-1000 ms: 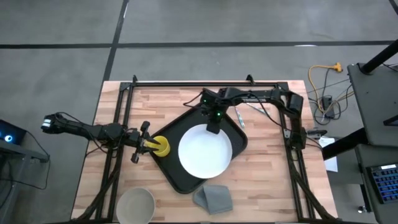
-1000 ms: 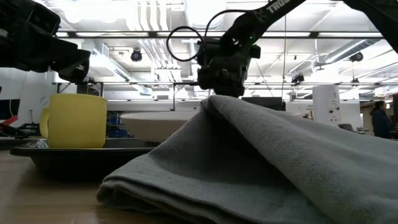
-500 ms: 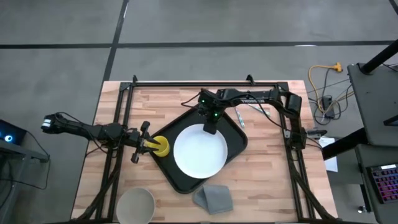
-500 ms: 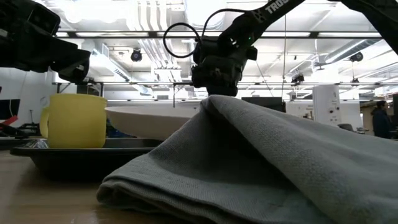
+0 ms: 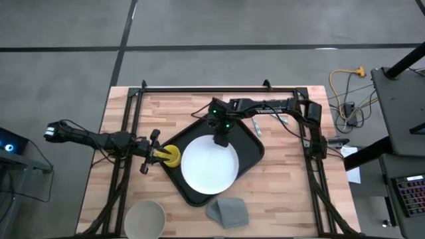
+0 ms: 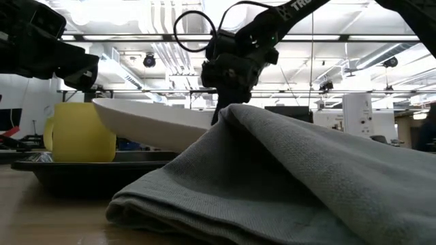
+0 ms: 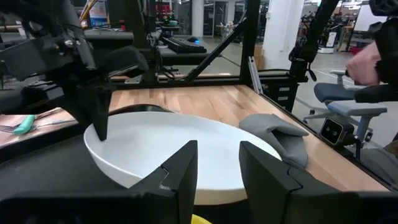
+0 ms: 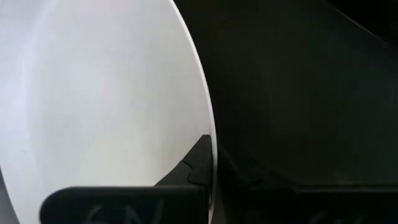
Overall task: Set up tray
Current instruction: Put the white plate on the black tray below the yellow mug
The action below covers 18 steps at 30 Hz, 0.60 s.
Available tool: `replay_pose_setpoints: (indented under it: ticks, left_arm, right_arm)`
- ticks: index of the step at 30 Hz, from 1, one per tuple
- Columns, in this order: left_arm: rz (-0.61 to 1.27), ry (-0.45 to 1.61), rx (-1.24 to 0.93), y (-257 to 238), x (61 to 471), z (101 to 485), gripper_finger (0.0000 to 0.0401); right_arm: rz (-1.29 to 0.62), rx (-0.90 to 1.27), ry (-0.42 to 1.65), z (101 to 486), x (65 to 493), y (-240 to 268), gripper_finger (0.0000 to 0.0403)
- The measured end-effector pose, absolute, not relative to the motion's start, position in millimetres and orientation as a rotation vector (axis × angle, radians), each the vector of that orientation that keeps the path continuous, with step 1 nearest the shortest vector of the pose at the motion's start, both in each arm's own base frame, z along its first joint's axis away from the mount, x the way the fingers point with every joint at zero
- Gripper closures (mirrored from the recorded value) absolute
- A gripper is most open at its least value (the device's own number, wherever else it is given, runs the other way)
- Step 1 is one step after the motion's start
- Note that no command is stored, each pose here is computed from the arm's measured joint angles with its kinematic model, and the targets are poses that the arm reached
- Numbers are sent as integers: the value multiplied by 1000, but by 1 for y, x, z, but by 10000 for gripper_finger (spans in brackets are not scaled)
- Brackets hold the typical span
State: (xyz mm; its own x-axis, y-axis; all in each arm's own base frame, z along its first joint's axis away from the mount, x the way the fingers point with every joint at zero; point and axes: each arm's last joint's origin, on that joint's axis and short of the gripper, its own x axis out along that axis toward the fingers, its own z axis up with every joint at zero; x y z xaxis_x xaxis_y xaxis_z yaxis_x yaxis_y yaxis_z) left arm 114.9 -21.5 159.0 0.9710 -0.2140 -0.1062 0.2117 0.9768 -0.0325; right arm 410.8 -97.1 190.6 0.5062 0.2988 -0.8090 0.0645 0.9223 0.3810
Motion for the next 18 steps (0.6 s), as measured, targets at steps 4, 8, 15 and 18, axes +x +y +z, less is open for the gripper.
replay_pose_setpoints:
  ticks: [4,8,15,18]
  left_arm:
    - [-215,110,-21,-22,115,159,296]
    - [-215,109,-21,-22,115,159,296]
    - [-215,109,-21,-22,115,159,296]
    - [-215,110,-21,-22,115,159,296]
  right_arm:
    - [143,375,1015,192,413,-97,394]
    - [137,365,997,190,416,-98,394]
    - [145,350,991,190,416,-96,394]
    - [152,342,992,189,418,-94,394]
